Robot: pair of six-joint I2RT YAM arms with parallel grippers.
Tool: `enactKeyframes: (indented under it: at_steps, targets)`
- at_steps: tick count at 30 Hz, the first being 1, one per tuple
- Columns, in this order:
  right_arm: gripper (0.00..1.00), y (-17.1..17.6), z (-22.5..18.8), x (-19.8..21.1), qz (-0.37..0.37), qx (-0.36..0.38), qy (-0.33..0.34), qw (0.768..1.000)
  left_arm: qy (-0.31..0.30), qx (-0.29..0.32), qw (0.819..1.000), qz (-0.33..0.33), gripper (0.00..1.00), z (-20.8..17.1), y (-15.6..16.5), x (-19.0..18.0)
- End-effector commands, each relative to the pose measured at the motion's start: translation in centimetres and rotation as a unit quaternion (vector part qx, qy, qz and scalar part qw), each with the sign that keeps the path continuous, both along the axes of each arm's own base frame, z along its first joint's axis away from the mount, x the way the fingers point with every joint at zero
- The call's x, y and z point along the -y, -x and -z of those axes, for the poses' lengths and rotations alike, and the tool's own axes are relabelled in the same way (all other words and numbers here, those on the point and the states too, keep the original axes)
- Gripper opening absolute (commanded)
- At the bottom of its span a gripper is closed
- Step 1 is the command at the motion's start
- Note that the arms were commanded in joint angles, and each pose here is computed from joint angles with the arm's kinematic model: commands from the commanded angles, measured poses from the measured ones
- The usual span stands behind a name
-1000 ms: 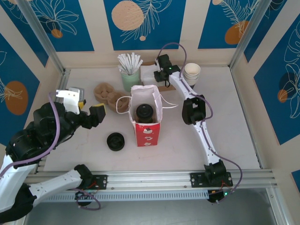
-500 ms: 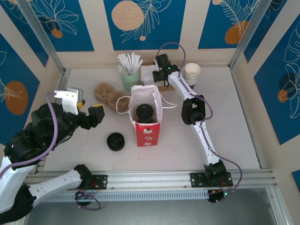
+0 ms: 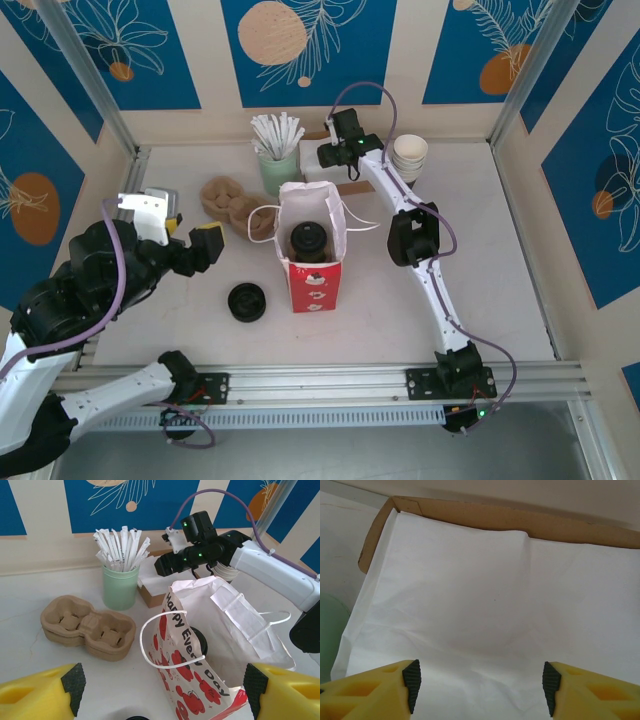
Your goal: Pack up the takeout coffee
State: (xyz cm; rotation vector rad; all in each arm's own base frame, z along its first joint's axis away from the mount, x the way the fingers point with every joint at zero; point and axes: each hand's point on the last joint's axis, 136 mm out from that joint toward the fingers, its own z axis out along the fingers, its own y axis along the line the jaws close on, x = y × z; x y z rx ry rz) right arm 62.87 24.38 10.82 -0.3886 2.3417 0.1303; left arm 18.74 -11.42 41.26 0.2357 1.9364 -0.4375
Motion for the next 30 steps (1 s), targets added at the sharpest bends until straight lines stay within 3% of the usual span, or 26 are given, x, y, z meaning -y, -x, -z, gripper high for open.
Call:
enactKeyframes:
  at_steps: [1, 21, 30]
  targets:
    - [0.71, -0.7, -0.8, 0.4, 0.011, 0.018, 0.005, 1.000, -0.002, -0.002, 1.000, 0.002, 0.84, 0.4, 0.3, -0.1]
    - [0.71, 0.6, 5.4, 2.2, 0.035, -0.057, 0.023, 0.997, -0.001, -0.007, 1.000, 0.001, 0.84, 0.7, 0.1, 0.1]
    - [0.57, 0.9, 5.6, 2.3, 0.034, -0.066, 0.019, 0.997, 0.003, -0.008, 1.000, 0.002, 0.83, 0.7, 0.1, 0.2]
